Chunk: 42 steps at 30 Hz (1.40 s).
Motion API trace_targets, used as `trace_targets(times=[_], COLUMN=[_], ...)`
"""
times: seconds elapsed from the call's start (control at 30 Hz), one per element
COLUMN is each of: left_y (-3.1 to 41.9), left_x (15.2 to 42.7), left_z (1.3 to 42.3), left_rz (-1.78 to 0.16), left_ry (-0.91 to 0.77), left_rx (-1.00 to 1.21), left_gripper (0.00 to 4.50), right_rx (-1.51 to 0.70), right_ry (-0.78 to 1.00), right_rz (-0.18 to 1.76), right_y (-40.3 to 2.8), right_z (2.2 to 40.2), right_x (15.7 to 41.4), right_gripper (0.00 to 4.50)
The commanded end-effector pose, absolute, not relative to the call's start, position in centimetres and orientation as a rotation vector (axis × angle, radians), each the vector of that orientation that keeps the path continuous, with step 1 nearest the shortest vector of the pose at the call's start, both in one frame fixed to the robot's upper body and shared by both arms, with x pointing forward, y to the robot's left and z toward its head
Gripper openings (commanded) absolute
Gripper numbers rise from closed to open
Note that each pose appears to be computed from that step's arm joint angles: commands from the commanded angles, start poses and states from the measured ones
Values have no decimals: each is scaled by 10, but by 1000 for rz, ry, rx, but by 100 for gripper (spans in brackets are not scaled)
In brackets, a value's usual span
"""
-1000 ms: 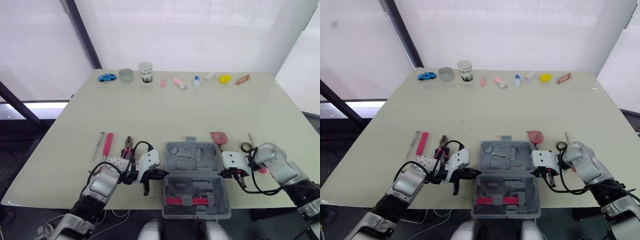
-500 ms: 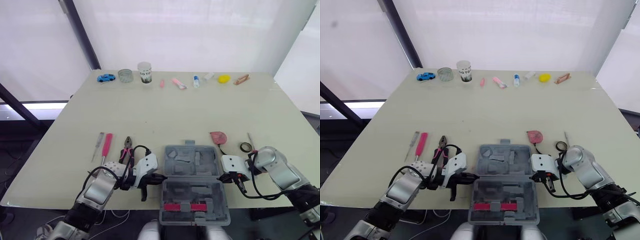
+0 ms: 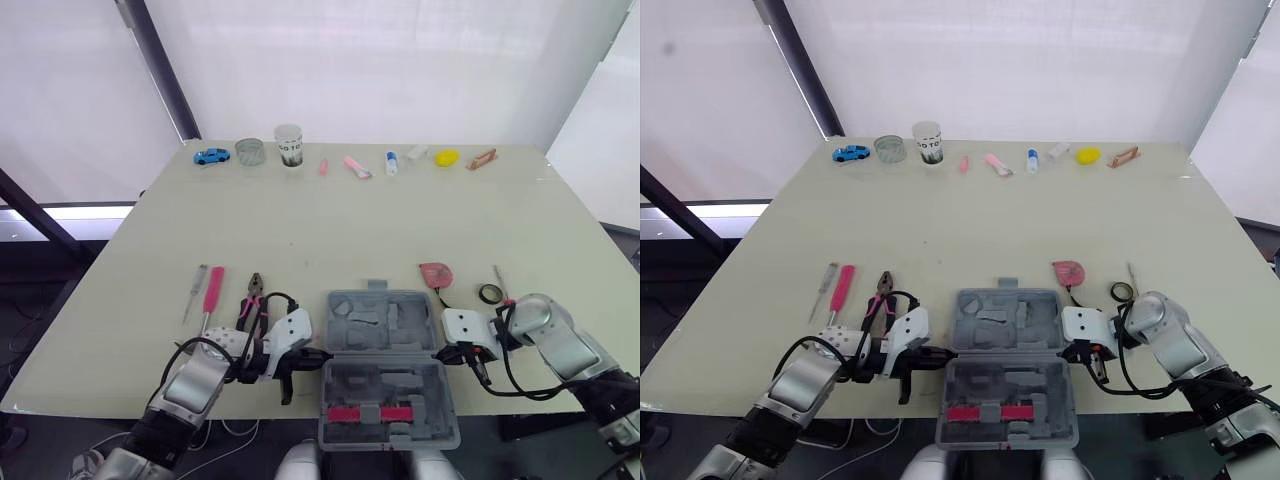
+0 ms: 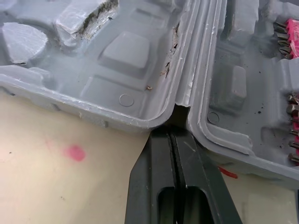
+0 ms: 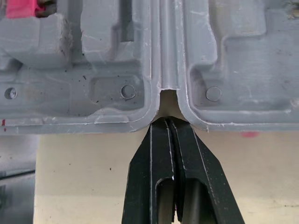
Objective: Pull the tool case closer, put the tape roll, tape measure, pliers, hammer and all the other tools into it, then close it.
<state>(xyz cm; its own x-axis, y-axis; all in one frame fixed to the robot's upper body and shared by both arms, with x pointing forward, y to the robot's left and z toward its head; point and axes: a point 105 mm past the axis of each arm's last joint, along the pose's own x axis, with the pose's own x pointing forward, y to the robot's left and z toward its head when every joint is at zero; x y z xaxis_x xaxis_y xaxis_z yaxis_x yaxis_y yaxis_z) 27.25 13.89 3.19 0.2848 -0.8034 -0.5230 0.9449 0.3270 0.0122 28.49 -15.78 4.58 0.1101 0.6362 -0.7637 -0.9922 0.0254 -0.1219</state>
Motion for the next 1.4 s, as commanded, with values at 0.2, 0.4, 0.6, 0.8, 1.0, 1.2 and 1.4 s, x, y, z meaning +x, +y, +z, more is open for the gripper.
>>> trace_targets(times=[0.2,0.4,0.6,0.8,1.0,1.2,1.4], left_y=[170,200,241,282,288,282,256], left_x=[262,240,207,173,169,184,203], left_z=[63,69,69,61,63,74,98], left_rz=[-1093,-952,-784,-626,-559,-542,-625], left_ry=[265,224,213,275,274,255,197], left_rx=[166,62,11,-11,-22,-40,-47], left_gripper=[0,166,442,442,442,442,442], right_rx=[-467,-316,-266,-242,-211,-176,-169], right_ry=[391,301,279,315,336,273,173], right_rz=[1189,1047,902,760,708,763,850], right_y=[-197,-234,-281,-323,-340,-323,-287], right_z=[77,82,85,78,64,71,90], right_x=[282,261,228,206,199,215,237], right_gripper=[2,167,446,446,446,446,446])
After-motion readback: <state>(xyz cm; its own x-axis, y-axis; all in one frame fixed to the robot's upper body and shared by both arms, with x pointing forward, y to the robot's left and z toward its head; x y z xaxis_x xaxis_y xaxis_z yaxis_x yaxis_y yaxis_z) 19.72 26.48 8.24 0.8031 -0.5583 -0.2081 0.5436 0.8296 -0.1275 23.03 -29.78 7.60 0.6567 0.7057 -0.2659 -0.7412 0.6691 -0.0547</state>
